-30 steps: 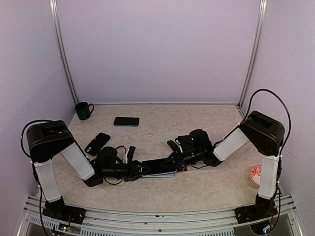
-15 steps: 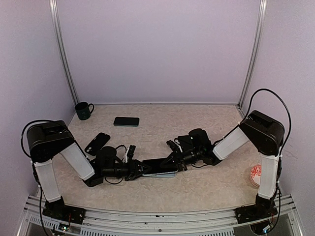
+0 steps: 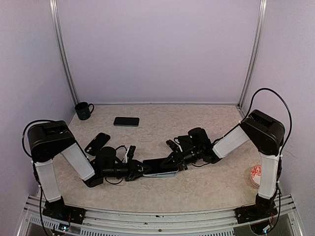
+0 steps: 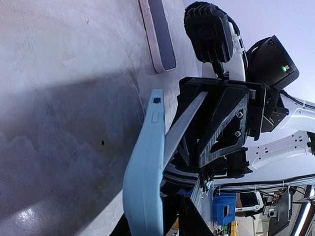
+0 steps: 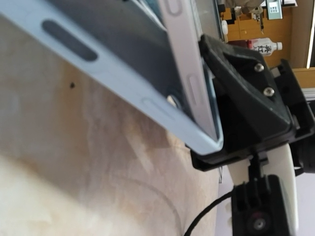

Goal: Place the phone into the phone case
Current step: Install the phone on the phone case.

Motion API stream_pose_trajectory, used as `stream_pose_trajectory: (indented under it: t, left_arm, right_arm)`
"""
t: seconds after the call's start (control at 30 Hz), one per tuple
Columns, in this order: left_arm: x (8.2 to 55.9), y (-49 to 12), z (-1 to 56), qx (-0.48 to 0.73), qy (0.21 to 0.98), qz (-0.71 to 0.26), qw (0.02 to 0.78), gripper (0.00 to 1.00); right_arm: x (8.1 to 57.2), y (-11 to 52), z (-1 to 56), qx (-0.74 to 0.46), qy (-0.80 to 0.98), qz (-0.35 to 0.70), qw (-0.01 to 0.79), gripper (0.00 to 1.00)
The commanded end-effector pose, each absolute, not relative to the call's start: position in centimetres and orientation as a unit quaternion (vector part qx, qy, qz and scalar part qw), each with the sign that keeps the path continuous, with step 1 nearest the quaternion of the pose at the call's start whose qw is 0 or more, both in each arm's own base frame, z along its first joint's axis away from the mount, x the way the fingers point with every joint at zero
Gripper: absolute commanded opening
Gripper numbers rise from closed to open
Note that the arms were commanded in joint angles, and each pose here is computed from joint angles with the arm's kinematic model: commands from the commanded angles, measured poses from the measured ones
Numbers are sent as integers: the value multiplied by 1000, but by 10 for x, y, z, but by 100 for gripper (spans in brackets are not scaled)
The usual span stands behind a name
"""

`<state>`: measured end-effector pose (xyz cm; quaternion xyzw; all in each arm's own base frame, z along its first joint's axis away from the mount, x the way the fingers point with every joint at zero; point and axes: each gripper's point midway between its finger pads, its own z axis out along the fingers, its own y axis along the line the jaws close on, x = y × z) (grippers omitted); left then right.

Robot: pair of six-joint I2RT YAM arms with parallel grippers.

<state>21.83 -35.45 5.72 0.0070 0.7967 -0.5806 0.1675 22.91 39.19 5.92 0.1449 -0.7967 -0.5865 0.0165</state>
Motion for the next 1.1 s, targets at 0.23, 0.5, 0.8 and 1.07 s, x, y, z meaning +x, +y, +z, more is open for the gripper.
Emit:
stream_pose_trajectory:
  t: [0.23, 0.5, 0.8, 1.07]
  left_arm:
    - [207, -374, 138, 92, 695, -679, 221, 0]
    - [205, -372, 144, 98, 691, -679, 227, 0]
    - [207, -370, 153, 108, 693, -670, 244, 0]
    - [207, -368, 161, 125, 697, -656, 261, 0]
  right_arm:
    - [230, 387, 42, 127, -831, -541, 17, 23]
    - [225, 379, 39, 134, -838, -528, 20, 23]
    - [221, 369, 47, 143, -840, -524, 13, 28]
    - [222, 357, 61, 156, -849, -505, -10, 36]
